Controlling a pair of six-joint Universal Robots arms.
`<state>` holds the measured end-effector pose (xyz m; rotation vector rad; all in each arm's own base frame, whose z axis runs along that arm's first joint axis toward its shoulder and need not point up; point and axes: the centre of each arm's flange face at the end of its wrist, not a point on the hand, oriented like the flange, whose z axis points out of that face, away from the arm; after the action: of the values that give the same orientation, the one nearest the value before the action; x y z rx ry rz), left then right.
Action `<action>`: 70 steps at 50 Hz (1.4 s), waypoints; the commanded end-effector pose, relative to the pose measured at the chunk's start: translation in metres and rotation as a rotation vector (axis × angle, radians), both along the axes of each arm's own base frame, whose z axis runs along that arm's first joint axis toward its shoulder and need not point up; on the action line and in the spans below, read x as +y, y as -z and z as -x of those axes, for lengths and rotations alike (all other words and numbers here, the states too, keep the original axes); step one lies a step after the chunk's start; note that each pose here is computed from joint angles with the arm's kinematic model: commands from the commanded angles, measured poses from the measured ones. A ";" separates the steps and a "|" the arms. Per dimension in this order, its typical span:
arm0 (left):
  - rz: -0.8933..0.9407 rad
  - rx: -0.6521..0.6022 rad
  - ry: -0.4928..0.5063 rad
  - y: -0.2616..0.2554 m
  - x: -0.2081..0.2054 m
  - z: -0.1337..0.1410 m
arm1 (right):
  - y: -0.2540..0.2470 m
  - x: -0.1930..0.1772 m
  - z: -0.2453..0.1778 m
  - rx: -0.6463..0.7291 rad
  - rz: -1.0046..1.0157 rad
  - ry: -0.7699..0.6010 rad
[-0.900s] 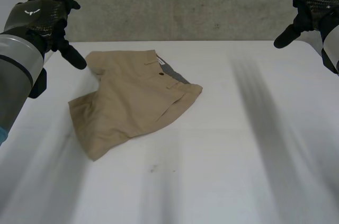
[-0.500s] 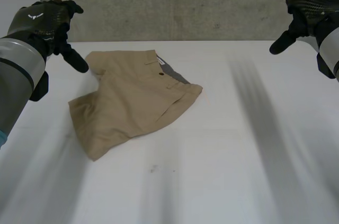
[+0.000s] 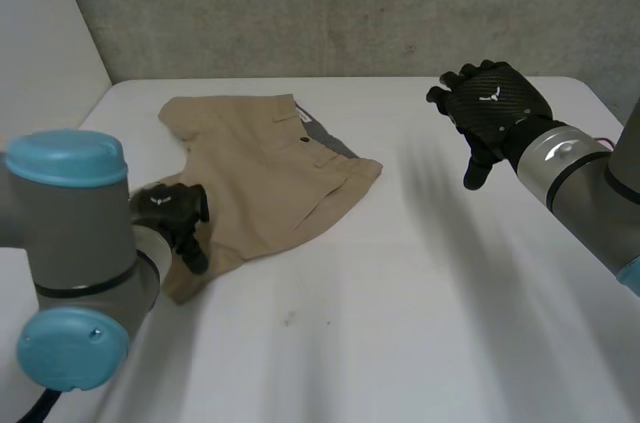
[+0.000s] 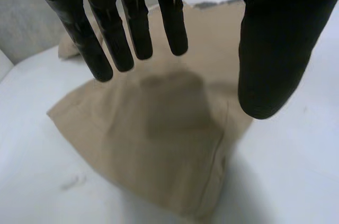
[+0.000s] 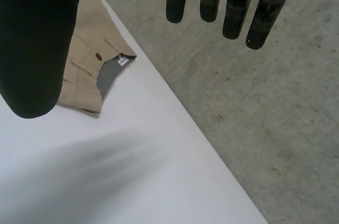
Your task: Fold the shorts.
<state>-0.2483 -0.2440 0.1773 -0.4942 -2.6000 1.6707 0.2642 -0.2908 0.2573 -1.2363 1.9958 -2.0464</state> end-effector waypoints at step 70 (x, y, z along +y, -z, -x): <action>0.393 0.206 0.210 -0.139 0.071 0.012 | 0.104 0.040 -0.087 -0.454 -0.412 -0.134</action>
<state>-0.2602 -0.1839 0.3104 -0.5333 -2.0268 2.0449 0.3281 -0.2595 0.1752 -0.6660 1.9582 -1.5679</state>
